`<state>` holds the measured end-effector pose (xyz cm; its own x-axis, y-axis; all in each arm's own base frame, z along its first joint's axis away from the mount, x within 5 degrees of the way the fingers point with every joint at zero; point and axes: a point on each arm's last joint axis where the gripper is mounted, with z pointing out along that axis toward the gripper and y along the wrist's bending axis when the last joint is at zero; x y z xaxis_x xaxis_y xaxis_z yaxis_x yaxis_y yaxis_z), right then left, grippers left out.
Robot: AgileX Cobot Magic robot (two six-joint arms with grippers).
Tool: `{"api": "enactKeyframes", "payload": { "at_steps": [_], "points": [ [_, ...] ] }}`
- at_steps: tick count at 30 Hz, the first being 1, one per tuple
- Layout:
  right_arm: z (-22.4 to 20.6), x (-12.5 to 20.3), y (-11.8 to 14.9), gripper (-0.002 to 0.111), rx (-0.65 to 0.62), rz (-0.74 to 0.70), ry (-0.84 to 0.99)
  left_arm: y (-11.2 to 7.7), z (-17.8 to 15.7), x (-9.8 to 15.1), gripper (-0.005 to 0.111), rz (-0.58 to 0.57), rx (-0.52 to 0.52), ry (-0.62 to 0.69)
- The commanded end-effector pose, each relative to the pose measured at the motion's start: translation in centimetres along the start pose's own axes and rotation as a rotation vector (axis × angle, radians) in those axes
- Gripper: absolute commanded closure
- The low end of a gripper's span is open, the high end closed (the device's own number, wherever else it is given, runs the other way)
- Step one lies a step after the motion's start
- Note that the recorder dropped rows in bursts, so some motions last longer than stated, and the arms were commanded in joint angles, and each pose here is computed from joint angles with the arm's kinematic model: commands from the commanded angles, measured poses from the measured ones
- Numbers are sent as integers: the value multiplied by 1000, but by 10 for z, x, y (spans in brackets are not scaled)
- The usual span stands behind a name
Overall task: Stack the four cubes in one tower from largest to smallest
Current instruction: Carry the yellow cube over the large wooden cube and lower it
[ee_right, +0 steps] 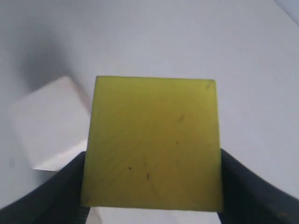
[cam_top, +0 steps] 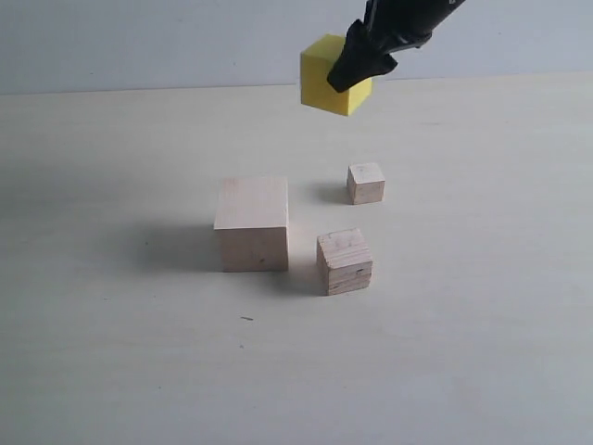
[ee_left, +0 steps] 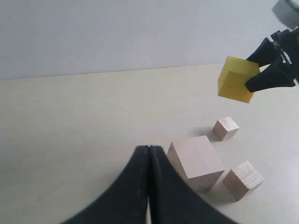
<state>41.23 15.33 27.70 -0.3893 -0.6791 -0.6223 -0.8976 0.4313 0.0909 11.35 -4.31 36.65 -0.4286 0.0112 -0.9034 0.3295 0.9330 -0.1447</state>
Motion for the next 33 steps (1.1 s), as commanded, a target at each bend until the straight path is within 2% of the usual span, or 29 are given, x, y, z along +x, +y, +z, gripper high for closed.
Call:
{"api": "enactKeyframes", "payload": {
  "at_steps": [1, 6, 12, 16, 23, 33],
  "points": [
    [-18, -15, 17, 108, -164, -268, -203, -1, -2, 0, 107, 6, 3, -8],
    [-9, -4, 17, 108, -163, -347, -128, -1, -2, 1, 107, 6, 3, -1],
    [3, 1, 25, 108, -212, -334, -138, -1, -2, 1, 107, 6, 3, 7],
    [18, 0, 42, 108, -263, -427, -130, -1, -2, 1, 107, 6, 3, 7],
    [39, -11, 73, 108, -337, -500, -111, -1, -2, 1, 107, 6, 3, 7],
    [40, -10, 73, 108, -337, -443, -76, -1, -2, 1, 107, 4, 3, 6]
  ]
}}
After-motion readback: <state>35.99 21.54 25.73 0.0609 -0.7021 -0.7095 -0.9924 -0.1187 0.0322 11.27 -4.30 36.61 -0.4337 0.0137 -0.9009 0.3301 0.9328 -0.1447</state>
